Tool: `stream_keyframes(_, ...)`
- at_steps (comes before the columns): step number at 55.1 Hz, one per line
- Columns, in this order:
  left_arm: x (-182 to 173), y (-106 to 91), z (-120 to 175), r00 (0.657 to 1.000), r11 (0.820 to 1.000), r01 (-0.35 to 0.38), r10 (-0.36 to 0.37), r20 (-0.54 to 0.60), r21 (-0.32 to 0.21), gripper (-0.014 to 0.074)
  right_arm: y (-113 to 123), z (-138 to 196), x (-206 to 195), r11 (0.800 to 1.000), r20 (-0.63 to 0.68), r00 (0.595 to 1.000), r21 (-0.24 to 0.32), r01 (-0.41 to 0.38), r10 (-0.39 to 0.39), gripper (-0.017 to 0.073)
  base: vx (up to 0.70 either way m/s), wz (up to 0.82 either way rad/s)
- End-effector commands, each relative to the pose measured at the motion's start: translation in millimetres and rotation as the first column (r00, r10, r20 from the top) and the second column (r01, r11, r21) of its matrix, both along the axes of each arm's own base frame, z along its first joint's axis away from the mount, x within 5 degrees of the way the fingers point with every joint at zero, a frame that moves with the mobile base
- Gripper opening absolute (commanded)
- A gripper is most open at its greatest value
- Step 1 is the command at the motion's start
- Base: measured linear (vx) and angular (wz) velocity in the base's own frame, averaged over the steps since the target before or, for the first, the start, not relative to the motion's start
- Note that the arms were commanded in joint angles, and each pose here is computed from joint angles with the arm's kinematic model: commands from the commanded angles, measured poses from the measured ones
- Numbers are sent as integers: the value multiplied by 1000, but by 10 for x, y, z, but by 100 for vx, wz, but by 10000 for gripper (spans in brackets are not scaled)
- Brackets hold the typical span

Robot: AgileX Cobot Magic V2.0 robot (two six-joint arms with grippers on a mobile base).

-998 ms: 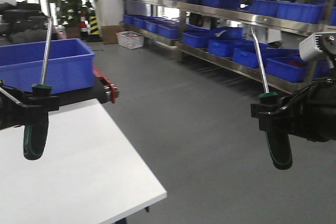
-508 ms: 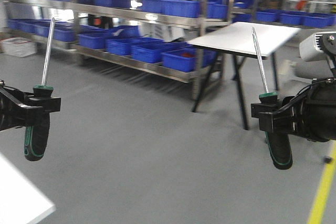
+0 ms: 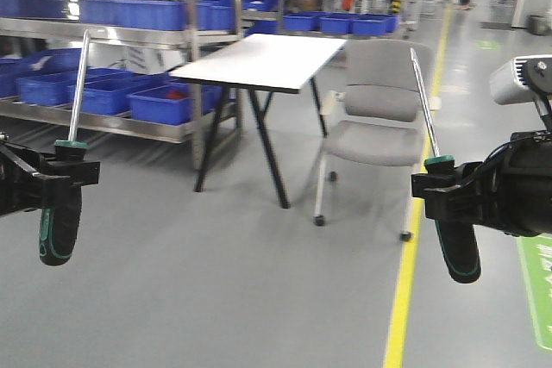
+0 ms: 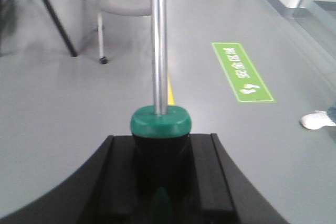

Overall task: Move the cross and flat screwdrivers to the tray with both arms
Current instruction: 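Hold both screwdrivers upright while the base turns away from the table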

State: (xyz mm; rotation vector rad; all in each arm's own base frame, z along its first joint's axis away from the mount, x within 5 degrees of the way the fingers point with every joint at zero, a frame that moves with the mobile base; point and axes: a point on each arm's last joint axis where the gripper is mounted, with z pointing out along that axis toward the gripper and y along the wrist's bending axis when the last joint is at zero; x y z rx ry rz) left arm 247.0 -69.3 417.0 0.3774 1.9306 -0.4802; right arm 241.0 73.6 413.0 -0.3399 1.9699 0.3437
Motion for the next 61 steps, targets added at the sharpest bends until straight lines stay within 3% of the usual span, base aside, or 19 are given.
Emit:
stream_keyframes(1,-63,14,221,995,997,-30,36,98,-65,0,-30,249,-52,999,130,991,48,24,-30,-8,24,-55)
stream_keyframes(39,-64,14,220,995,997,-30,36,98,-65,0,-28,245,-54,999,125,992,49,22,-28,-8,32,-41)
stream_keyframes(61,-63,14,221,994,997,-30,37,98,-65,0,-28,244,-54,999,123,992,48,21,-27,-8,45,8)
